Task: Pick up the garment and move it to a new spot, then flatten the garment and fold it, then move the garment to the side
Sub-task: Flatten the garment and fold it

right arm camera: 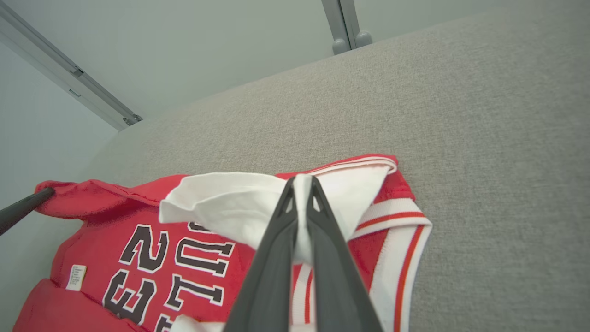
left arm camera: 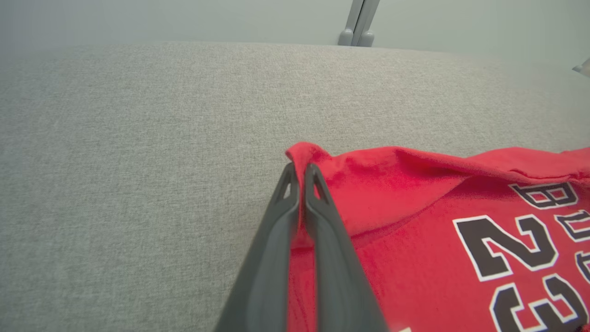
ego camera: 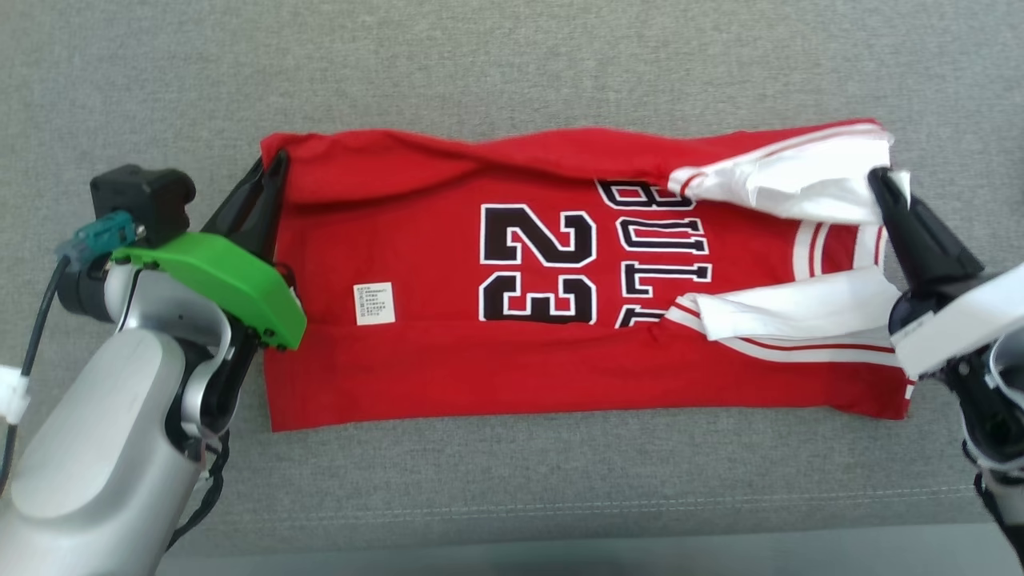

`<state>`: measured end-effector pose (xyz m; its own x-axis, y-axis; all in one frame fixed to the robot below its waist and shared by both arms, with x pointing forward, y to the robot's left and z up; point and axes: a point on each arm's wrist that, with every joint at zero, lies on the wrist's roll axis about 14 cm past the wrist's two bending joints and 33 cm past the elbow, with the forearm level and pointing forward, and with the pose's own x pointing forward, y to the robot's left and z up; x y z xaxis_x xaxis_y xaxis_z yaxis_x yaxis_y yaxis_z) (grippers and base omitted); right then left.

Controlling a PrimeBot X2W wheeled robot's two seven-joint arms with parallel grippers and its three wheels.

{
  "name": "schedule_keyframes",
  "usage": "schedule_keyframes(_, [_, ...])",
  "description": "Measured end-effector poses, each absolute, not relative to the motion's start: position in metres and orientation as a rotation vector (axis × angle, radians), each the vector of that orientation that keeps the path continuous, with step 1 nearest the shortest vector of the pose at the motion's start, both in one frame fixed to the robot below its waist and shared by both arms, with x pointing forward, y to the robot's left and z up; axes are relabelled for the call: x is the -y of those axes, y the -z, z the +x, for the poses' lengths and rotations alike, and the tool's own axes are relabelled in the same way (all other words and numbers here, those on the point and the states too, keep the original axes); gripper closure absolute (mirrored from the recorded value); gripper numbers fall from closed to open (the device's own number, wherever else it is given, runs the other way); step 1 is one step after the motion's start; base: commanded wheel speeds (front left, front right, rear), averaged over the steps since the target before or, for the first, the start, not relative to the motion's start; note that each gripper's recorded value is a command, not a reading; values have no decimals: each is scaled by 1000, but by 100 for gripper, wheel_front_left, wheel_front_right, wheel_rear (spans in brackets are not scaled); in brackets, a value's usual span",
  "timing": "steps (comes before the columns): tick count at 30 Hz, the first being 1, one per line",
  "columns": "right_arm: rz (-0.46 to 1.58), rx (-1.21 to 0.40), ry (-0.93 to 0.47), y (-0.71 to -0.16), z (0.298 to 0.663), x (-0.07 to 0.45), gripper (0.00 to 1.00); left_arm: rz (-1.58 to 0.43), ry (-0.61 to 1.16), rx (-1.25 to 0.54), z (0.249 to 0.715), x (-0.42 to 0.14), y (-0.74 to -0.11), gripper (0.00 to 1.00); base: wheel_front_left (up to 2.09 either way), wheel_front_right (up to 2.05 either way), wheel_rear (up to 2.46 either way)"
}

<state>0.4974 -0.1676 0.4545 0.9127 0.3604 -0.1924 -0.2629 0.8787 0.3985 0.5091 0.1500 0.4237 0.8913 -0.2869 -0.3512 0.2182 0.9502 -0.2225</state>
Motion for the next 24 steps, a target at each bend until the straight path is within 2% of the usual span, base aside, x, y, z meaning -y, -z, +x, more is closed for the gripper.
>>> schedule_keyframes(8, [486,-342,-265,-446,437,170,100,-181,275,-411,475,-146,-425,100,0,0,0])
schedule_keyframes(12, [508,-370,-252,-440,424,168,100,-213,262,-449,459,-145,-418,100,0,0,0])
schedule_keyframes(13, [512,-376,-247,-439,422,168,56,-224,257,-456,457,-145,-416,100,0,0,0])
schedule_keyframes(14, [518,-387,-238,-435,419,169,0,-239,252,-467,454,-145,-414,89,0,0,0])
schedule_keyframes(15, [516,-394,-234,-433,417,168,0,-245,247,-482,452,-146,-411,52,0,0,0])
schedule_keyframes(16, [515,-395,-229,-431,417,169,0,-249,233,-490,450,-148,-409,0,0,0,0])
schedule_keyframes(20, [500,-371,-208,-431,414,171,0,-276,180,-467,450,-157,-410,0,0,0,0])
schedule_keyframes(24, [481,-269,-171,-446,413,179,0,-276,105,-409,448,-174,-416,0,0,0,0])
